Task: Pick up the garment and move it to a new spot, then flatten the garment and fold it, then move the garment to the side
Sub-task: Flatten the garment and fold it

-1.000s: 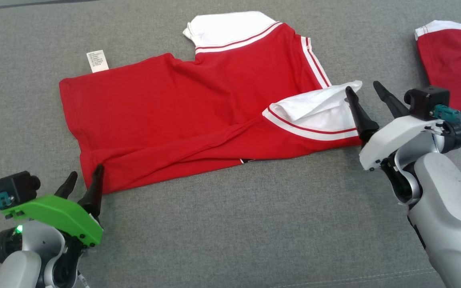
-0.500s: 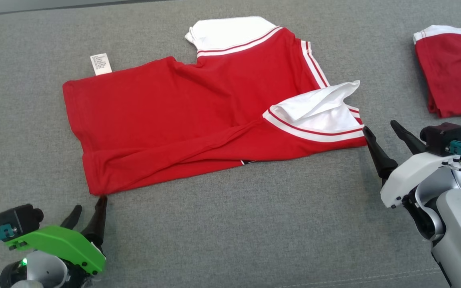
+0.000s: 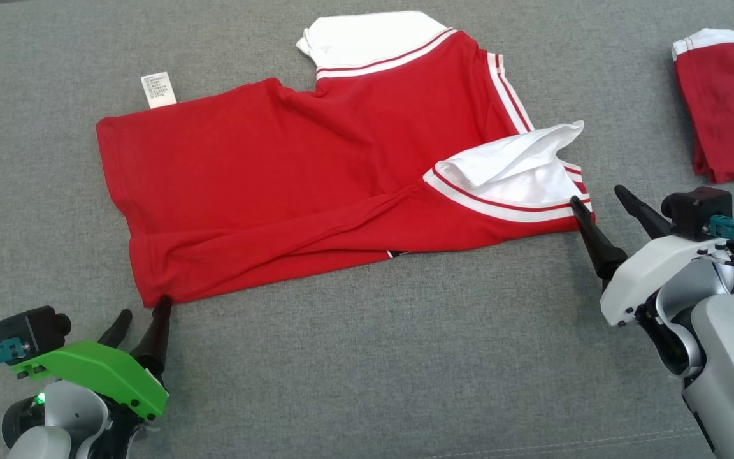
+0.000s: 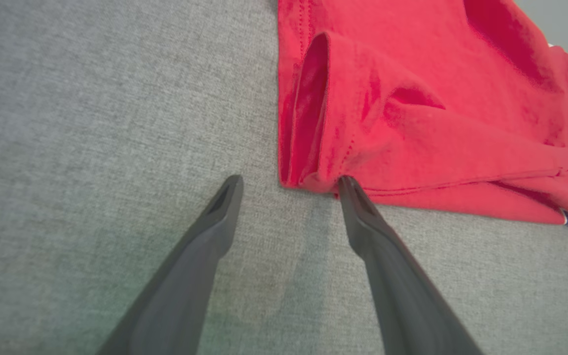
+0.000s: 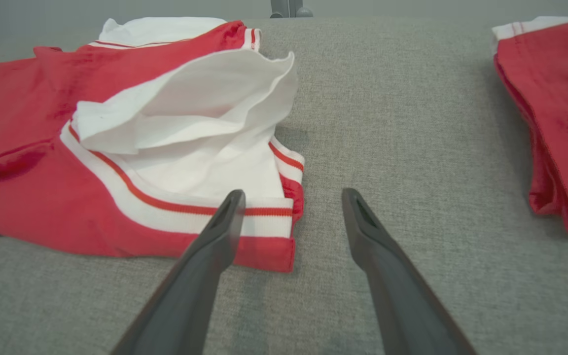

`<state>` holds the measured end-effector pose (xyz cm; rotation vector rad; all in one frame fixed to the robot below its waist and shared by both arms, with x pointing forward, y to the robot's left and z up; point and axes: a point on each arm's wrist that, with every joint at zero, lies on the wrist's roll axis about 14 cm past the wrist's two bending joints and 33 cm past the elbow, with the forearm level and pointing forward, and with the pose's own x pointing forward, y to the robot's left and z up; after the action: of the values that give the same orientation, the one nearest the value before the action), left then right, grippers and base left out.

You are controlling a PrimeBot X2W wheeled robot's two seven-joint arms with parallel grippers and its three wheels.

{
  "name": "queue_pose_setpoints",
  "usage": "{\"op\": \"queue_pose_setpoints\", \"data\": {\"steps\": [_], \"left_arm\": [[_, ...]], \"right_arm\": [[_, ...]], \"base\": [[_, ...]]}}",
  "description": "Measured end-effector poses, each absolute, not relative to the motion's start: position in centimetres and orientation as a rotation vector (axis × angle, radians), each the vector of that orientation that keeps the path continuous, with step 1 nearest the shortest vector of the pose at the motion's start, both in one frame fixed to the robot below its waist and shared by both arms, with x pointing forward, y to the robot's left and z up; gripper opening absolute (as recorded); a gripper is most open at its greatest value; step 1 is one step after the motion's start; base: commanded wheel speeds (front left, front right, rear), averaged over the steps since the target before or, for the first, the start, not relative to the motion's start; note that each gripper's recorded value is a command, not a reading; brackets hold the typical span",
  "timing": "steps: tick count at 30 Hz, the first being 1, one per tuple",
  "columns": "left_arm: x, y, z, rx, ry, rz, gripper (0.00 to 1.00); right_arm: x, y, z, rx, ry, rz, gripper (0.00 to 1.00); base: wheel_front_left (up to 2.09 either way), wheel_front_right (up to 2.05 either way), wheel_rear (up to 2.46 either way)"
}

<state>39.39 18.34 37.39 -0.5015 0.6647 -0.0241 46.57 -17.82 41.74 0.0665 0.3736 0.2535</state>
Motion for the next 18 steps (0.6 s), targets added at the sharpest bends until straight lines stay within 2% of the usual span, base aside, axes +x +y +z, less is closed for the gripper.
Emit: {"op": "queue_pose_setpoints", "data": {"steps": [13,14,15,16,17,18], "left_arm": [[41.3,16.3,37.7,-0.53,0.654,-0.093,1.0],[41.4,16.1,37.7,-0.535,0.653,-0.095,0.88],[41.6,15.9,37.7,-0.54,0.651,-0.101,0.49],[41.8,15.7,37.8,-0.551,0.648,-0.105,0.37],[41.9,15.5,37.8,-0.562,0.648,-0.108,0.13],[42.1,15.3,37.8,-0.566,0.647,-0.113,0.0]], "right_arm": [[46.0,-16.6,39.8,0.079,0.456,0.288,1.0],[46.0,-16.6,39.7,0.078,0.461,0.288,1.0],[46.0,-16.6,39.6,0.077,0.466,0.289,1.0],[46.0,-16.5,39.5,0.077,0.466,0.289,1.0],[46.0,-16.5,39.5,0.078,0.47,0.291,1.0],[46.1,-16.4,39.4,0.078,0.474,0.293,1.0]], "base": [[0.0,0.0,0.0],[0.0,0.0,0.0],[0.0,0.0,0.0],[0.0,0.0,0.0],[0.0,0.0,0.0],[0.0,0.0,0.0]]}}
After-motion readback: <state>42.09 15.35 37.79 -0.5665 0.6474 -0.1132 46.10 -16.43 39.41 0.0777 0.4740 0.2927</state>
